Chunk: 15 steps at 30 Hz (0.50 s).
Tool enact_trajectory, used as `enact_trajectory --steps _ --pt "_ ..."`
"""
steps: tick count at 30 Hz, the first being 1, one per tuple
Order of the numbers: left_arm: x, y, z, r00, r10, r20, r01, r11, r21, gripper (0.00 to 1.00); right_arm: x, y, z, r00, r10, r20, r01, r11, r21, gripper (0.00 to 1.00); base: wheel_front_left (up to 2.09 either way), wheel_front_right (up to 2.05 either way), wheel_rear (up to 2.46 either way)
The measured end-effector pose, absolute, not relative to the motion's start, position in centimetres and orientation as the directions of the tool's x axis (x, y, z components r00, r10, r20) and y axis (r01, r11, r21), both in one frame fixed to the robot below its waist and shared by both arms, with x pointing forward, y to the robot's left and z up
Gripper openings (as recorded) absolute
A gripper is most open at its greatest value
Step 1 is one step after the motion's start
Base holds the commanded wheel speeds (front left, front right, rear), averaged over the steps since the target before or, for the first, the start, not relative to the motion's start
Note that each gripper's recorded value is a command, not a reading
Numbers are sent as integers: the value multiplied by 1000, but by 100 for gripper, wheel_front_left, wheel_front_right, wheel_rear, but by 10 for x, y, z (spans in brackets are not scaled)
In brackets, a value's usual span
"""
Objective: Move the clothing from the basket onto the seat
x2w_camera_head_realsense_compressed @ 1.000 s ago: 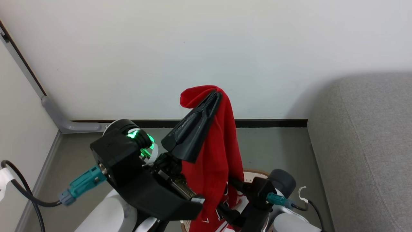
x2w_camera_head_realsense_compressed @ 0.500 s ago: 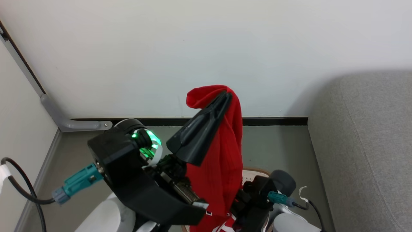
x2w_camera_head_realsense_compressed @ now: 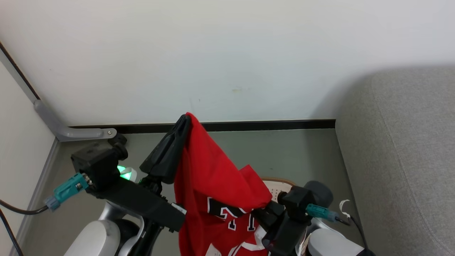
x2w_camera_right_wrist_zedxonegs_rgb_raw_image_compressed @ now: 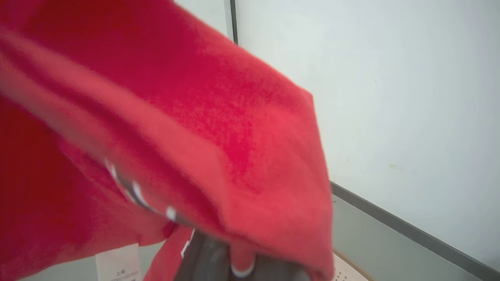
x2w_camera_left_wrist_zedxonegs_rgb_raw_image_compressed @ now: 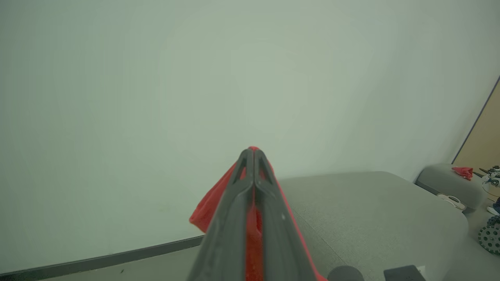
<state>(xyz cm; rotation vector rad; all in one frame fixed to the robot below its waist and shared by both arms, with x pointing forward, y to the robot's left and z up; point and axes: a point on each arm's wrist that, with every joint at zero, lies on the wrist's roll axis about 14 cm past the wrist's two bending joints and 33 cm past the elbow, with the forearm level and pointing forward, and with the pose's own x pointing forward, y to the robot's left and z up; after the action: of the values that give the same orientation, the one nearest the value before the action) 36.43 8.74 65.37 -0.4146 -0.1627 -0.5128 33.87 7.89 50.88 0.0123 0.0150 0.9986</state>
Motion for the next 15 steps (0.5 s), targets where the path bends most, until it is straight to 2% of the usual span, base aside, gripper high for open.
enact_trajectory --steps 1,2,6,15 --pt "366 89 647 870 -434 233 492 794 -357 84 341 76 509 548 837 -5 -837 548 17 0 0 0 0" --pt "368 90 639 877 -430 212 480 796 -370 99 343 73 510 554 833 -2 -832 554 17 0 0 0 0" --pt "374 97 609 905 -401 138 419 795 -439 100 348 65 514 573 820 15 -820 573 22 0 0 0 0" --pt "371 91 567 914 -403 52 378 795 -474 100 363 33 517 646 763 24 -763 646 20 0 0 0 0"
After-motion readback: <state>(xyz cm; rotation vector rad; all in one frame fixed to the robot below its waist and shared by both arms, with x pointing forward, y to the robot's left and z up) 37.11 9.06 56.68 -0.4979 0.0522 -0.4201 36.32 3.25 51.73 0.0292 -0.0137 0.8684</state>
